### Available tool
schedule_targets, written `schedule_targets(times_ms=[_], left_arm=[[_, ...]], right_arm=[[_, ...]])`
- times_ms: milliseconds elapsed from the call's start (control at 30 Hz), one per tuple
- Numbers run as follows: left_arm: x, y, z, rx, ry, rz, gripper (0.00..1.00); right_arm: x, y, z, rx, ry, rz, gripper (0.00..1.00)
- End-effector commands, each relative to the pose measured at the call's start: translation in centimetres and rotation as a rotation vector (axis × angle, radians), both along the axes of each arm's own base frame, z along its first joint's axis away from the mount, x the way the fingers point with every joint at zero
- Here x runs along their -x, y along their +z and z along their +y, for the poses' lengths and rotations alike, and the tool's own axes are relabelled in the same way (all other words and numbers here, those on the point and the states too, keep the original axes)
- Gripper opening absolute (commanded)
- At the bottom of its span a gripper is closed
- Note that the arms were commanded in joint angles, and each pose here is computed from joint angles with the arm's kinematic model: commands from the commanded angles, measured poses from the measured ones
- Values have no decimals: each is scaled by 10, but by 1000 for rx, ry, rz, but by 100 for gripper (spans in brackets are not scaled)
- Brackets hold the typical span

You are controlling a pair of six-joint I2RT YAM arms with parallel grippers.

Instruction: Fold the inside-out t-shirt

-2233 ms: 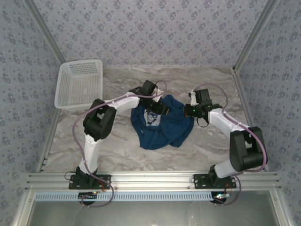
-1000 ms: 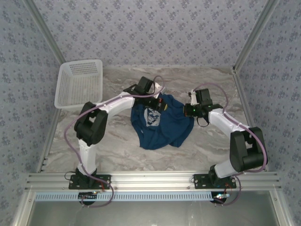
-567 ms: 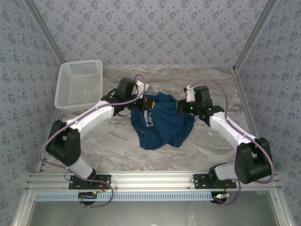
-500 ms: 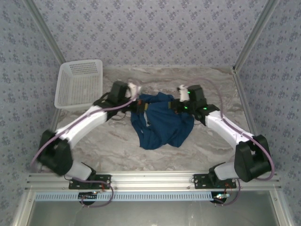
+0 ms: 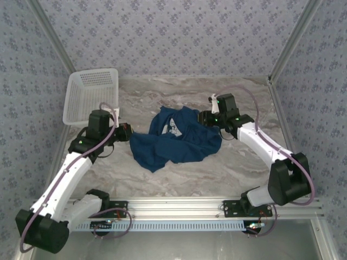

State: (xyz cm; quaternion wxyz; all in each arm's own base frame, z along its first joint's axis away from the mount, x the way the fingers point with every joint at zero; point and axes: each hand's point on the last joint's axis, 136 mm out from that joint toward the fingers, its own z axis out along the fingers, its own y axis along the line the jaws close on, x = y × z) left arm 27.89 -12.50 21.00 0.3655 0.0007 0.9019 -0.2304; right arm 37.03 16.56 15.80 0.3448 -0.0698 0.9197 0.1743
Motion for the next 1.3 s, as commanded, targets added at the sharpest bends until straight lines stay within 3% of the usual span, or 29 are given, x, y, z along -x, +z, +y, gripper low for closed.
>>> schedule_targets(times_ms=[0,400,533,600,733,900,1067,1267], left_arm=[[2,12,-2,36,-4,-22,0],[-4,15,-5,51,-5,-34,0],[-7,21,6,20,48,-52,0],[-7,31,18,-1,99,-72,0],[-6,60,50,1,224,-124,0],[-1,82,85,-11,336,-149,0],[-4,89,83,-11,300,-155,0],[-1,69,72,2,231,-85,0]], right_arm=[[9,-52,-29,179,-79,132,52],[-1,-112,-9,311,7,248,60],[-2,-114,-22,352,-9,266,26],[-4,-102,-38,349,-52,247,15],[3,-66,-69,159,-150,207,7],[23,-53,-104,-59,-298,190,8],[33,-64,-115,-63,-341,193,22],[44,-65,-90,-16,-266,193,46]])
